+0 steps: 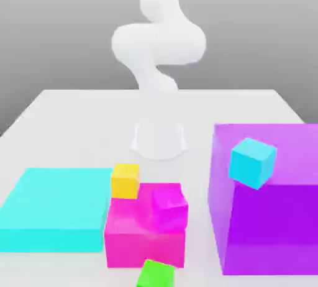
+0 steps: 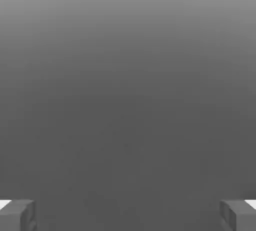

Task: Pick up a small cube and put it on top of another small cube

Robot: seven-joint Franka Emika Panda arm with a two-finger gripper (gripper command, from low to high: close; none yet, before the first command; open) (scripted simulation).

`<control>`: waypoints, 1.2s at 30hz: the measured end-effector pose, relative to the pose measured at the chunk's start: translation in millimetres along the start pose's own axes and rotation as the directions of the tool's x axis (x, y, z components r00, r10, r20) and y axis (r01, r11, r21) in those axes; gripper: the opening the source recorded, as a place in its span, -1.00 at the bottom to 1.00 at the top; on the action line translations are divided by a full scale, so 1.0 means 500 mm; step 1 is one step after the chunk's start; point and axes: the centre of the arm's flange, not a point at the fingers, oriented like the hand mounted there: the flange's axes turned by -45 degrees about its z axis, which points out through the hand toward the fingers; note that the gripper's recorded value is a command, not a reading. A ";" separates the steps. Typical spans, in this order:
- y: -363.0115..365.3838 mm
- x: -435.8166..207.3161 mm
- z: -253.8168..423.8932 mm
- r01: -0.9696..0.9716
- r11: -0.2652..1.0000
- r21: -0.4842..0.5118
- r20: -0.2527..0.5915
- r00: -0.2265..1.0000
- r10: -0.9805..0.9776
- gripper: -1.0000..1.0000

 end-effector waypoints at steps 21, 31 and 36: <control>0.016 -0.263 0.721 -0.151 0.978 -0.144 0.510 0.836 0.204 0.00; 0.017 -0.507 0.952 -0.193 0.963 -0.190 0.641 0.718 0.271 0.00; 0.017 -0.526 0.971 -0.193 0.963 -0.190 0.641 0.718 0.271 -1.00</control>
